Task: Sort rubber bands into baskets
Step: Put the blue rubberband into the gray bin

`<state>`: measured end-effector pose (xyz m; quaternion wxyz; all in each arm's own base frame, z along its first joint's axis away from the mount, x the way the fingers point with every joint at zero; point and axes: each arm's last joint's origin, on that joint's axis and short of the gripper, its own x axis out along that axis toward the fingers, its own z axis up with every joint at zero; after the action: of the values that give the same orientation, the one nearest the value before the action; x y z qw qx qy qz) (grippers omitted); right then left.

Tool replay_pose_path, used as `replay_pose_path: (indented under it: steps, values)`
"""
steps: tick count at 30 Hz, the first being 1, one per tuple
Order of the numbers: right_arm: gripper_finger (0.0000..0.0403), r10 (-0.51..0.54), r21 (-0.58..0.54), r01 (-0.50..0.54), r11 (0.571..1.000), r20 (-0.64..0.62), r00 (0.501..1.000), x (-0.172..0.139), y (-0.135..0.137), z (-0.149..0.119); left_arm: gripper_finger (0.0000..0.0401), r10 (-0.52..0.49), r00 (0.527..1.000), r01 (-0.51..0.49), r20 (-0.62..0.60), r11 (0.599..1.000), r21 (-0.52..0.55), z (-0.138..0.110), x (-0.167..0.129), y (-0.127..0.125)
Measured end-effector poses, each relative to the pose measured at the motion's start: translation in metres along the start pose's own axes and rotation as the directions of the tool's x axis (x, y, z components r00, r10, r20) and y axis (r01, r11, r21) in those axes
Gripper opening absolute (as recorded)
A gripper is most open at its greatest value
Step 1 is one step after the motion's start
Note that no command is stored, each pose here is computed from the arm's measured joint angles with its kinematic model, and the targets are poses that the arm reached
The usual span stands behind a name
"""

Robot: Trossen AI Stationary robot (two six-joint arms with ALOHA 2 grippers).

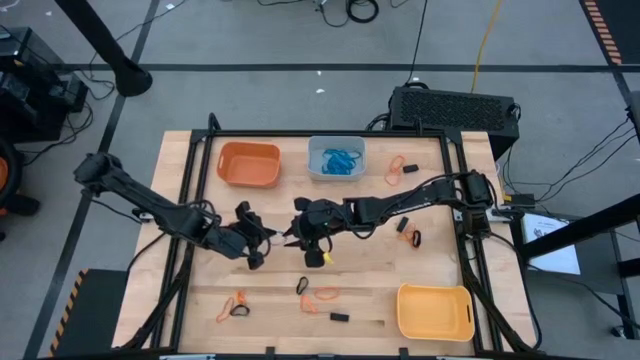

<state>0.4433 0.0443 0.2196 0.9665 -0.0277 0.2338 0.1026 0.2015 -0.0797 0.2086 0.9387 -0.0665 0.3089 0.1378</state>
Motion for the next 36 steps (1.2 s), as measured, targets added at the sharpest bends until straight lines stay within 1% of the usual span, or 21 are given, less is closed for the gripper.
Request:
replay_pose_path:
  steps: [2, 6, 9, 11, 14, 16, 24, 27, 30, 33, 36]
  values:
    - [0.0132, -0.002, -0.005, 0.002, 1.0, 0.006, 1.0, 0.0, 0.0, 0.001, 0.0001, 0.007, 1.0, -0.007, -0.013, 1.0, 0.01, -0.002, 0.003, -0.001]
    - [0.017, 0.013, -0.006, -0.013, 1.0, 0.0, 1.0, 0.0, 0.001, 0.0, 0.0001, 0.018, 0.999, -0.017, -0.034, 1.0, 0.026, -0.005, 0.008, -0.003]
    - [0.0195, 0.022, -0.005, -0.022, 1.0, -0.002, 1.0, 0.0, 0.001, 0.0, 0.0001, 0.015, 1.0, -0.014, -0.027, 0.999, 0.031, -0.005, 0.009, -0.004]
    - [0.0205, -0.003, -0.006, 0.003, 1.0, 0.004, 1.0, 0.0, 0.0, 0.0, 0.0001, -0.015, 1.0, 0.014, 0.01, 0.999, 0.034, -0.001, 0.009, -0.006]
    - [0.0212, -0.076, -0.007, 0.076, 0.997, -0.001, 0.997, 0.0, -0.002, 0.0, 0.0001, -0.073, 0.996, 0.07, 0.05, 0.996, 0.054, 0.005, 0.009, -0.01]
    - [0.0212, -0.083, -0.007, 0.083, 0.997, -0.004, 0.997, 0.0, -0.003, 0.0, 0.0001, -0.104, 0.992, 0.1, 0.066, 0.993, 0.065, 0.008, 0.009, -0.012]
    - [0.0207, -0.079, -0.004, 0.079, 0.997, -0.03, 0.996, 0.0, -0.003, -0.003, 0.0001, -0.105, 0.992, 0.101, 0.068, 0.992, 0.07, 0.008, 0.009, -0.013]
    - [0.0193, -0.077, -0.001, 0.077, 0.997, -0.074, 0.994, 0.0, -0.002, -0.007, 0.0001, -0.105, 0.992, 0.1, 0.068, 0.992, 0.07, 0.008, 0.009, -0.013]
    - [0.0162, -0.078, 0.022, 0.08, 0.997, -0.085, 0.993, 0.0, -0.003, -0.008, 0.0001, -0.104, 0.992, 0.099, 0.067, 0.993, 0.071, 0.008, 0.009, -0.012]
    - [0.0111, -0.079, 0.025, 0.081, 0.996, -0.085, 0.993, 0.0, -0.004, -0.008, 0.0005, -0.102, 0.993, 0.098, 0.066, 0.993, 0.07, 0.007, 0.009, -0.012]
    - [0.0041, -0.081, 0.027, 0.083, 0.996, -0.086, 0.993, -0.001, -0.005, -0.008, 0.0017, -0.098, 0.993, 0.094, 0.063, 0.993, 0.067, 0.007, 0.009, -0.012]
